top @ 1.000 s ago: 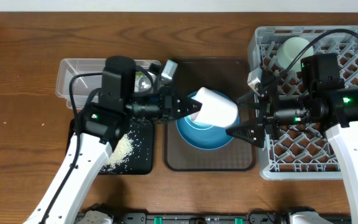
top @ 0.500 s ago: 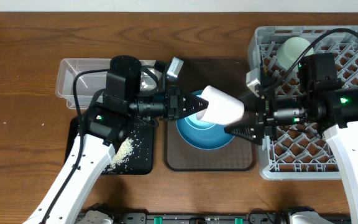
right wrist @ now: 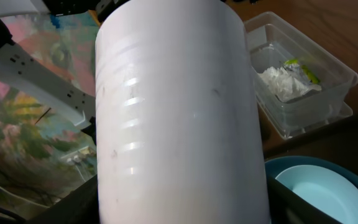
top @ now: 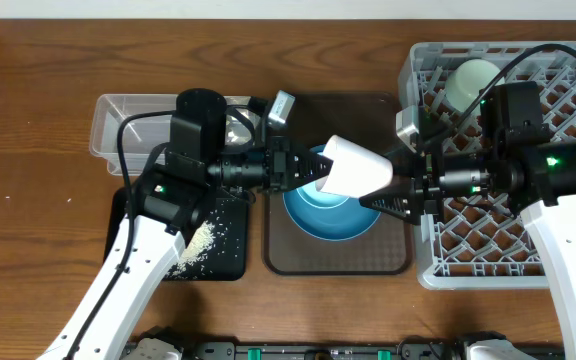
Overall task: Sort waste into correct bins and load items into the dishwasher rack
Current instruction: 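Grasp the cup with the right gripper while the left gripper holds it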
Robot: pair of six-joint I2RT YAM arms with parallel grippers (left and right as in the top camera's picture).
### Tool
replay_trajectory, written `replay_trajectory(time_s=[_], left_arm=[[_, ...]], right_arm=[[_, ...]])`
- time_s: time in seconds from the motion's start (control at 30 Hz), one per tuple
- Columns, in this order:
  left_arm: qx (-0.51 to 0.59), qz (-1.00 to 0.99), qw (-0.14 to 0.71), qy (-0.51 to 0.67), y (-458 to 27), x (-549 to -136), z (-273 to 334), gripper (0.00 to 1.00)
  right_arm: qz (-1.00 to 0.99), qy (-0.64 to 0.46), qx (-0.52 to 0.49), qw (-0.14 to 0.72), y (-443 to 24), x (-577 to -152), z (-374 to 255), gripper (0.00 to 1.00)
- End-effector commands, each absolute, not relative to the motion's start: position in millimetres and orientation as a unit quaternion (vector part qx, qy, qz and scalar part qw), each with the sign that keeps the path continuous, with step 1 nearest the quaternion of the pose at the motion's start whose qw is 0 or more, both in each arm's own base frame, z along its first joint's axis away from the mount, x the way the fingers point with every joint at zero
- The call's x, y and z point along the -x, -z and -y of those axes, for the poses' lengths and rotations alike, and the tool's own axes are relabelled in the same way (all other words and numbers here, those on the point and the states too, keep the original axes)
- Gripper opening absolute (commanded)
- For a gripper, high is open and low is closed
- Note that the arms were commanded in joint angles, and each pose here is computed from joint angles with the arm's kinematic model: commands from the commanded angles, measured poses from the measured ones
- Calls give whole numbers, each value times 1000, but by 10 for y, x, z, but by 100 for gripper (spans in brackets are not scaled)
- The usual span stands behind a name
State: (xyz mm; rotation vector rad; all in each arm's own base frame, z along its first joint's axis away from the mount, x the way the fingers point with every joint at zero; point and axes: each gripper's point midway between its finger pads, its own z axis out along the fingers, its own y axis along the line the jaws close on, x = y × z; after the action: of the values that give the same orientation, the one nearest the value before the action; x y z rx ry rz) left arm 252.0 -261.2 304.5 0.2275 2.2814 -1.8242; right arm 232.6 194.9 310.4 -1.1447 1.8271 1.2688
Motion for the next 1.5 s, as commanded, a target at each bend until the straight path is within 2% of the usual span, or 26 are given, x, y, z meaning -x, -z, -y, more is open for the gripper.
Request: replay_trajectory(time_s=[0.0,0.47,0.93,1.13,1.27,1.3,1.47], left_arm=[[-92,-772,93,622,-3067,-2408,2714,7],[-120,-768,70,625,-3067,-2208,2879,7],[-114,-775,58,618,-3001,-2179,2863,8],[-112,-777,60,617,-2995,-2190,2862,16],[-110,-778,62,616,-2992,-2198,2861,17],[-108,-779,66,614,-2985,-2215,2860,22],[-93,-786,83,605,-2958,-2315,2821,28]], right_arm=[[-662,-503,446,332,-3269,-2274,-2001,62],[-642,-486,466,366,-3329,-2383,-2013,56],[-629,-470,478,394,-3382,-2482,-2000,56],[-634,-467,474,393,-3369,-2498,-1989,56],[-638,-463,474,393,-3354,-2509,-1984,55],[-639,-462,474,393,-3349,-2513,-1982,55],[-655,-451,466,386,-3299,-2549,-1965,50]])
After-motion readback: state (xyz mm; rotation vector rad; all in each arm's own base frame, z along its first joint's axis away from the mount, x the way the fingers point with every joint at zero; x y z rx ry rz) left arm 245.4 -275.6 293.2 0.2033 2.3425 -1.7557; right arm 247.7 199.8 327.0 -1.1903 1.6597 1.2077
